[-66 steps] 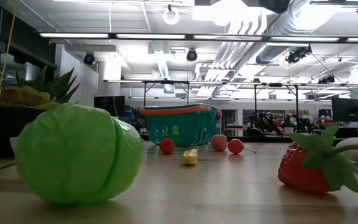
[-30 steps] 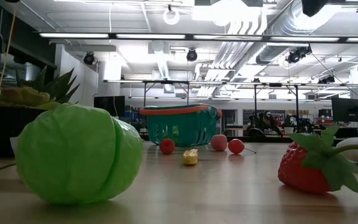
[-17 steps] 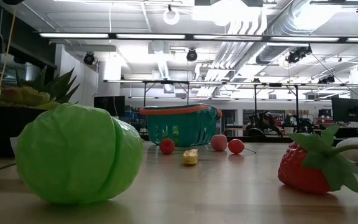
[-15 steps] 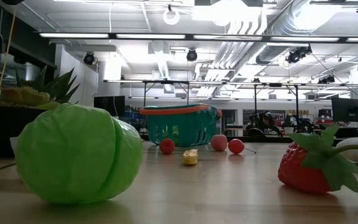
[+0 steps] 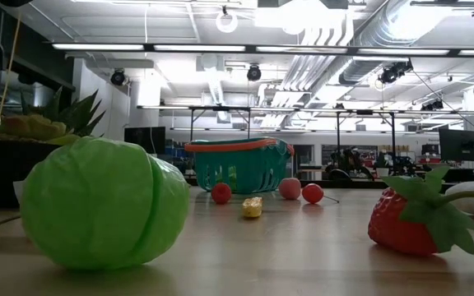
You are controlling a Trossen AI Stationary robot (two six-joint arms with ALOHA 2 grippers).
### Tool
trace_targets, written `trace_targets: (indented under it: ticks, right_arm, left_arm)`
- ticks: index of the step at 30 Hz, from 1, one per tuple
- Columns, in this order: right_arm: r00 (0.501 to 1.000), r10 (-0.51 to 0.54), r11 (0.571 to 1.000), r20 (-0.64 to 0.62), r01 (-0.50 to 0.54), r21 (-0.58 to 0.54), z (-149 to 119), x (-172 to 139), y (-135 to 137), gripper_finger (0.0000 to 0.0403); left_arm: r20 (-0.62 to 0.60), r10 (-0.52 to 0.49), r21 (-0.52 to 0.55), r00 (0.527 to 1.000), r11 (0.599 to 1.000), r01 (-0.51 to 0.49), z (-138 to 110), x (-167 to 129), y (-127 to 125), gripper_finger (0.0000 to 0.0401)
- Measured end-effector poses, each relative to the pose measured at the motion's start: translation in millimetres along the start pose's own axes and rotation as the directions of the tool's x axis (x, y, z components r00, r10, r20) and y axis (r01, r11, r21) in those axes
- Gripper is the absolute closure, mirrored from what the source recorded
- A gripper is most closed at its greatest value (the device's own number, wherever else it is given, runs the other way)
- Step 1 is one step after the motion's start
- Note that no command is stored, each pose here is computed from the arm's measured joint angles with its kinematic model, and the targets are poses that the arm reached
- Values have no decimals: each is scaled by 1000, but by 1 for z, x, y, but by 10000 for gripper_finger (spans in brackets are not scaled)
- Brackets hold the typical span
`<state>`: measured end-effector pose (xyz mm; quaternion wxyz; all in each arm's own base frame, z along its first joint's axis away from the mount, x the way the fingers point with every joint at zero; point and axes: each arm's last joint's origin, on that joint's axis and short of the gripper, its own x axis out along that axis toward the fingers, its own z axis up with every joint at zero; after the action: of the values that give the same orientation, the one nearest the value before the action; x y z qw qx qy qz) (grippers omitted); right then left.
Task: Pick and placing Produce into tupperware
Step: Put the black cherry in the green basket
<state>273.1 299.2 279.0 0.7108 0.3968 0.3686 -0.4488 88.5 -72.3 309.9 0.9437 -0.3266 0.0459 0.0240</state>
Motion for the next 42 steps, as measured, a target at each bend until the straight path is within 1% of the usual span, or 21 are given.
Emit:
trace_targets:
  ticks: [2, 3, 8, 15, 18, 22, 25, 27, 31, 35, 42]
  right_arm:
    - [999, 29, 1000, 40, -29, -9, -7, 7, 5, 402]
    - [998, 27, 1000, 53, -26, -12, -11, 11, 7, 402]
    - [993, -23, 1000, 119, 25, -14, -29, 39, 6, 402]
    - [988, -54, 999, 146, 52, 12, -39, 55, 7, 400]
    - [988, -54, 998, 147, 52, 22, -41, 57, 6, 381]
    - [988, -54, 998, 148, 50, 34, -42, 57, 6, 337]
    - [987, -25, 999, 160, 21, 29, -43, 57, 7, 312]
    - [986, 6, 1000, 169, -10, 19, -45, 56, 8, 303]
    - [982, 34, 999, 184, -38, 18, -47, 55, 8, 300]
    - [982, -7, 999, 186, -1, 45, -43, 59, 8, 300]
    - [981, -76, 996, 180, 66, 65, -50, 90, 15, 300]
  left_arm:
    - [0, 0, 0, 1000, 1000, 0, 0, 0, 0, 401]
    - [1, 0, 0, 1000, 1000, 0, 0, 0, 0, 401]
    - [9, 8, -7, 1000, 1000, -8, 0, 0, 0, 401]
    - [9, 12, -20, 1000, 1000, -12, 0, 0, 1, 401]
    - [10, 13, -20, 1000, 1000, -13, 0, 0, 1, 401]
    - [9, 13, -14, 1000, 1000, -13, 0, 0, 1, 401]
    - [7, 16, -7, 1000, 1000, -16, 0, 0, 1, 401]
    - [2, 20, 9, 1000, 1000, -20, -1, 0, 2, 400]
    - [-26, 20, 69, 999, 997, -18, -3, 0, 3, 401]
    - [-50, 39, 108, 998, 994, -33, -6, 0, 6, 401]
    - [-66, 55, 137, 996, 990, -45, -8, -1, 9, 401]
